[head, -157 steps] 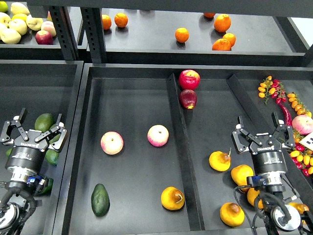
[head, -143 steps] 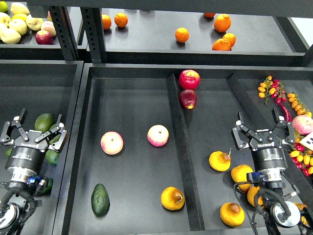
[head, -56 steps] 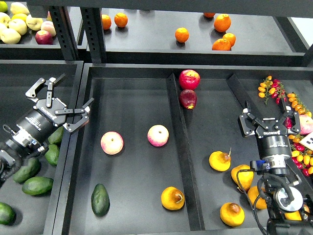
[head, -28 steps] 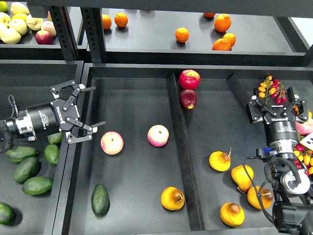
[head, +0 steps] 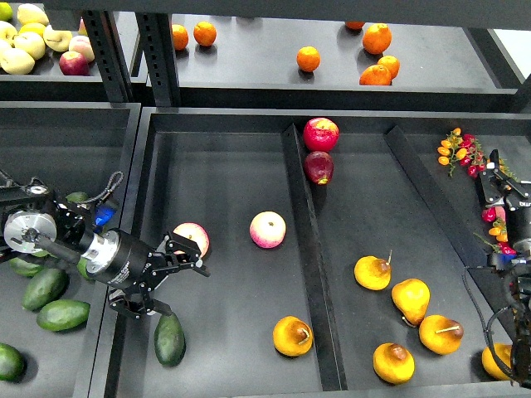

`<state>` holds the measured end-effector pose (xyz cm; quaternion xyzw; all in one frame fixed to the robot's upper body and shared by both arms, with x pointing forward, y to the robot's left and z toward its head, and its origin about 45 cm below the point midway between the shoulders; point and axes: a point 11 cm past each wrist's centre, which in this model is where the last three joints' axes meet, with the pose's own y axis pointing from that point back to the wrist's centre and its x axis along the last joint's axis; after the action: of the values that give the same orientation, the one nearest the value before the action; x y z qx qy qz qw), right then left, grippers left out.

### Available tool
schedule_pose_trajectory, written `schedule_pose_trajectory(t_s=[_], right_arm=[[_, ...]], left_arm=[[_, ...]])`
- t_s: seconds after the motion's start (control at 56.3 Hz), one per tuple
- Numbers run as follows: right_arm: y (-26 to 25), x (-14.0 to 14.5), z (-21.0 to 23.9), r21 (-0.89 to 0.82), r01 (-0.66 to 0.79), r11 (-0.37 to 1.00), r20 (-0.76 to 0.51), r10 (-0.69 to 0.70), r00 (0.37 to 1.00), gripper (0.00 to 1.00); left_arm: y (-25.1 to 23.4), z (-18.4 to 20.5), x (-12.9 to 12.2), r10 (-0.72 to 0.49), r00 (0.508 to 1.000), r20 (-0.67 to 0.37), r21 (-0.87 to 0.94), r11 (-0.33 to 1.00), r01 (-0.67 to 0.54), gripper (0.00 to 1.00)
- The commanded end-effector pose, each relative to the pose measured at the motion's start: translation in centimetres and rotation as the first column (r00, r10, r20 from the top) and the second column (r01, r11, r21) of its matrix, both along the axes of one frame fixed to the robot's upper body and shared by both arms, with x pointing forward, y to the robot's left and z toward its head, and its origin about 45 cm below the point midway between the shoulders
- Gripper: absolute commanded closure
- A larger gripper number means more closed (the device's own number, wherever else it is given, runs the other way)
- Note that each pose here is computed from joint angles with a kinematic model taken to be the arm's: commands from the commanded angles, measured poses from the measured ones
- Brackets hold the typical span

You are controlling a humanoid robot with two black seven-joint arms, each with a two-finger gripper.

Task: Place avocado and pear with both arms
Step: 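Move the open left gripper over the dark green avocado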

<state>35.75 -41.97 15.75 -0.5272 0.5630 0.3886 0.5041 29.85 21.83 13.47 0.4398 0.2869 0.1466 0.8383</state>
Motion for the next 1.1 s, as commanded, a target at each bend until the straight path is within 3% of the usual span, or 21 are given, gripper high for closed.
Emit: schedule_pose_trajectory(t_s=[0.0,0.267,0.675,1.084], right_arm=[[0.2,0.0,-0.2,0.005,-0.001,1.000,-0.001,0.001,1.000,0.00],[0.3,-0.1,-0.3,0.008,-0.001,1.000,0.001,0.001,1.000,0.00],[0.0,-0.1,0.1,-0.003,-0.001,1.000,0.006,0.001,1.000,0.00],[0.5,-0.1,-0.1,0.010,-0.006,1.000,0.009,0.006,1.000,0.00]], left_arm=[[0.1,-0.6,-0.4,0.020,0.999,-0.027,-0.009,1.000,-0.020,0.00],[0.4,-1.4,-0.7,0.028,0.999,-0.038,0.006,1.000,-0.028,0.00],[0.4,-6.0,-2.3,-0.201,0.979,-0.012,0.216,0.956,0.199,0.00],[1.1,-8.0,-1.3,-0.211,0.977,0.005,0.300,0.933,0.200,0.00]])
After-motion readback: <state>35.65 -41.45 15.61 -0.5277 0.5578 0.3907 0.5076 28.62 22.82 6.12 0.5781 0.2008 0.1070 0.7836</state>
